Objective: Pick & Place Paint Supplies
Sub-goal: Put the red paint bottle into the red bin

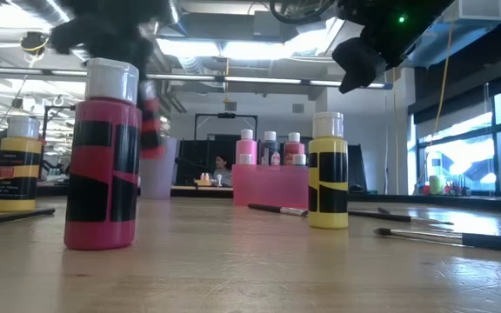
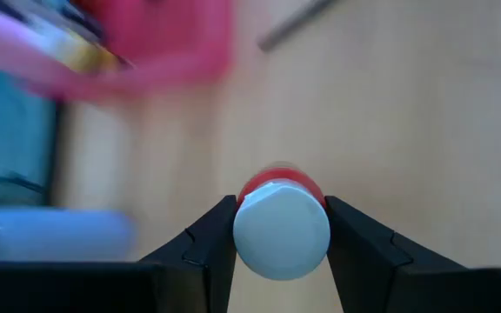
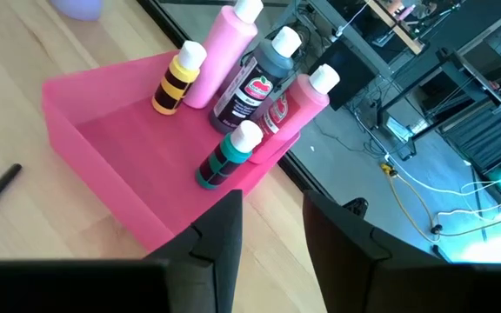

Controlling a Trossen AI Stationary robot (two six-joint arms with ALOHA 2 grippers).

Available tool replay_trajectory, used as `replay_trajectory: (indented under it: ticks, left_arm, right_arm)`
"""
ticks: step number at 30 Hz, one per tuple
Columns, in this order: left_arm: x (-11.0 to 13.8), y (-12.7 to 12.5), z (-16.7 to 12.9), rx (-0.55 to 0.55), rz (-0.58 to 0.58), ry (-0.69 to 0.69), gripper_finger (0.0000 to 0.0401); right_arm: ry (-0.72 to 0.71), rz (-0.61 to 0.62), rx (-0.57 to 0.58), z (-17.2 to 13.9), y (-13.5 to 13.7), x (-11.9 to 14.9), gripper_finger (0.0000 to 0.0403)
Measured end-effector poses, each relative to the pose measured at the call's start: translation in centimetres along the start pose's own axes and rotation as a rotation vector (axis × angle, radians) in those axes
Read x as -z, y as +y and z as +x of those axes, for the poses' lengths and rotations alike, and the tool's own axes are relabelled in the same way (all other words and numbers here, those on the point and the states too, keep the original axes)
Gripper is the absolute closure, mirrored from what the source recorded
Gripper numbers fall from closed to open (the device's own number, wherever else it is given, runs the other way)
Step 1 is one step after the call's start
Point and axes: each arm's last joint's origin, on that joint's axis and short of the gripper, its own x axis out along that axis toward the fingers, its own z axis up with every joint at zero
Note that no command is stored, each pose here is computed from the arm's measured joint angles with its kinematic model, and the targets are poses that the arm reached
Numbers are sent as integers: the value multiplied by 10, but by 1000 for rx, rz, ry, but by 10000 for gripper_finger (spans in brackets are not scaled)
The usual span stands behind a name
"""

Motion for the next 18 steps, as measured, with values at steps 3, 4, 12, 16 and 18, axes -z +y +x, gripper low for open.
replay_trajectory:
  ticks: [3, 4, 12, 16, 18]
  left_arm:
    - [-13, 15, -7, -70, 69, -35, 257]
    - [-16, 20, -8, -81, 86, -39, 257]
    - [-34, 84, 6, -44, 91, -93, 257]
    - [-47, 117, 13, 6, 61, -169, 257]
    - [-56, 130, 15, 8, 44, -181, 257]
  right_arm:
    - [-19, 8, -19, -4, 3, -1, 275]
    - [-31, 1, -21, -7, 4, 0, 275]
    - [-196, -42, 59, -30, 9, 3, 275]
    - [-233, -61, 73, -36, 10, 4, 275]
    - [-231, -69, 75, -36, 10, 5, 275]
